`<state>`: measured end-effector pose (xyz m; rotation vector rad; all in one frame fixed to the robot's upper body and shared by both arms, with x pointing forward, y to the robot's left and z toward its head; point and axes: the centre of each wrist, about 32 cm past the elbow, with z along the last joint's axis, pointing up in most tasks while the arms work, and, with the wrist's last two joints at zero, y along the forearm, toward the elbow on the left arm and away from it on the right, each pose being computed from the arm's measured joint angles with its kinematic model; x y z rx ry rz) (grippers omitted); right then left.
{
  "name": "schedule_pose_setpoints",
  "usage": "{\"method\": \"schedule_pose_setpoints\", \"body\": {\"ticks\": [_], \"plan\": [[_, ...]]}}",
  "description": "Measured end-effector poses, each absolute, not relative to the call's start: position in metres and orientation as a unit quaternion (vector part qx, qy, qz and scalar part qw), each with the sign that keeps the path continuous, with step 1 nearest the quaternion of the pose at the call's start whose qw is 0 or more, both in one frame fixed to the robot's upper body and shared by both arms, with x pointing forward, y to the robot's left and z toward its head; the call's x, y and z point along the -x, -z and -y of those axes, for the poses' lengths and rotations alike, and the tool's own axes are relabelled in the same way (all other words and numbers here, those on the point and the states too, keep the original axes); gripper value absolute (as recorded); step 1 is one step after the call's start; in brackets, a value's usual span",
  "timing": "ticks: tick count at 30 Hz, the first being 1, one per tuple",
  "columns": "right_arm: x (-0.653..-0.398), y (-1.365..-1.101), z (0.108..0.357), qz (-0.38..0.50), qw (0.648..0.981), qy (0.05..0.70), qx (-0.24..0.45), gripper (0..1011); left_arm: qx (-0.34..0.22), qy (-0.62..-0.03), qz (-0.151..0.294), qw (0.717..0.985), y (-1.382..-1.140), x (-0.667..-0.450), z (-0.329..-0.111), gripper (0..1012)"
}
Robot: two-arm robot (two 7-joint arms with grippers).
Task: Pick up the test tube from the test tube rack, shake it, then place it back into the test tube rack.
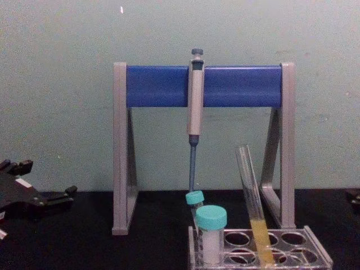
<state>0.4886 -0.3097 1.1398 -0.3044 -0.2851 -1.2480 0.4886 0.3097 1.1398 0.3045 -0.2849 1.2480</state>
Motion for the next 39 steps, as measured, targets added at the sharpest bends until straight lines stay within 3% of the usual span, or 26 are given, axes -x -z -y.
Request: {"method": "schedule_pose_setpoints", "body": {"ticks": [39], "plan": [[-0.4886,-1.1398,0.3097,0.132,0.791,0.580,0.142,1000,-0.141,-0.580,0.132,0.791,-1.1398,-0.4886,-0.3097,1001]]}}
